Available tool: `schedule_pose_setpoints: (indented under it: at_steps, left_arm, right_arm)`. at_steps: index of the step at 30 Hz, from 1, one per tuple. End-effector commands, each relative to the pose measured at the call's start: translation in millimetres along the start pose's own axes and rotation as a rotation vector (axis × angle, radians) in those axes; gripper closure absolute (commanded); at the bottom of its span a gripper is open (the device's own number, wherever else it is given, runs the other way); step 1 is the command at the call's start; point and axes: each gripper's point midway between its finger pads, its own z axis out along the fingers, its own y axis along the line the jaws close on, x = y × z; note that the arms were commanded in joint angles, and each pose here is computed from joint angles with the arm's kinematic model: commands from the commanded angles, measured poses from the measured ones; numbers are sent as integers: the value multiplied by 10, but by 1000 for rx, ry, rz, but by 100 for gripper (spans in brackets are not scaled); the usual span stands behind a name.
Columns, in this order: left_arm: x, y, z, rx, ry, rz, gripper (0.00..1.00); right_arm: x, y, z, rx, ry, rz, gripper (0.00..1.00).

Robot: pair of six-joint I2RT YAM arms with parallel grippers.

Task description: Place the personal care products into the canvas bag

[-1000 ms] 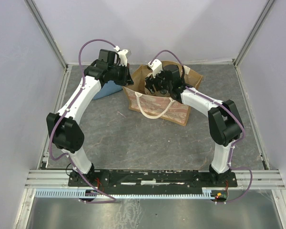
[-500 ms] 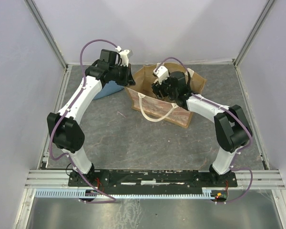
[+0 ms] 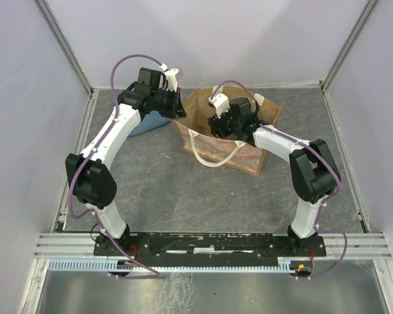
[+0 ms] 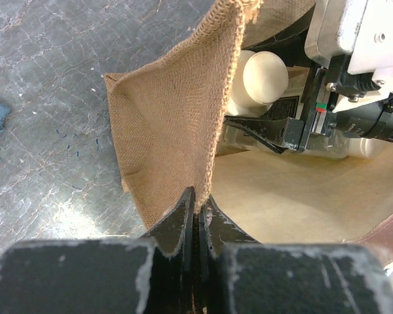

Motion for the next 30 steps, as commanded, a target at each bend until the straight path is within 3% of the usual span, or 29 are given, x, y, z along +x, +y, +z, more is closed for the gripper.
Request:
schedule_pose_setpoints:
  at_steps: [1,11,18,21,23,27,30]
  left_arm:
    - [-274,-90,-157,25,-76,29,97]
    - [-298,-88,-139,26,-81,28,97]
    - [-300,-84,-131,26,-81,27,97]
    - [-319,-94,-141,28,-86,29,91]
    - [-334,-108,-155,31,-90,29,82]
    - [-403,-154,-201,42,-110,25,45]
    - [-484,-180,-247,40,-140,20,27]
  right_arm:
    - [-245,-233,-208,59,-16,26,40]
    - [-781,-221,-794,67,-73,124,1]
    - [-1367,-393,-1367,152,-181,156,0]
    - [-1489,-493,-1606,217,-198,185,0]
    - [-1481,-599,-1750,288,-182,212,0]
    - [-1318,-775,-1920,395,-110,267,0]
    - [-1190,-905,-2014,444,-68,338,0]
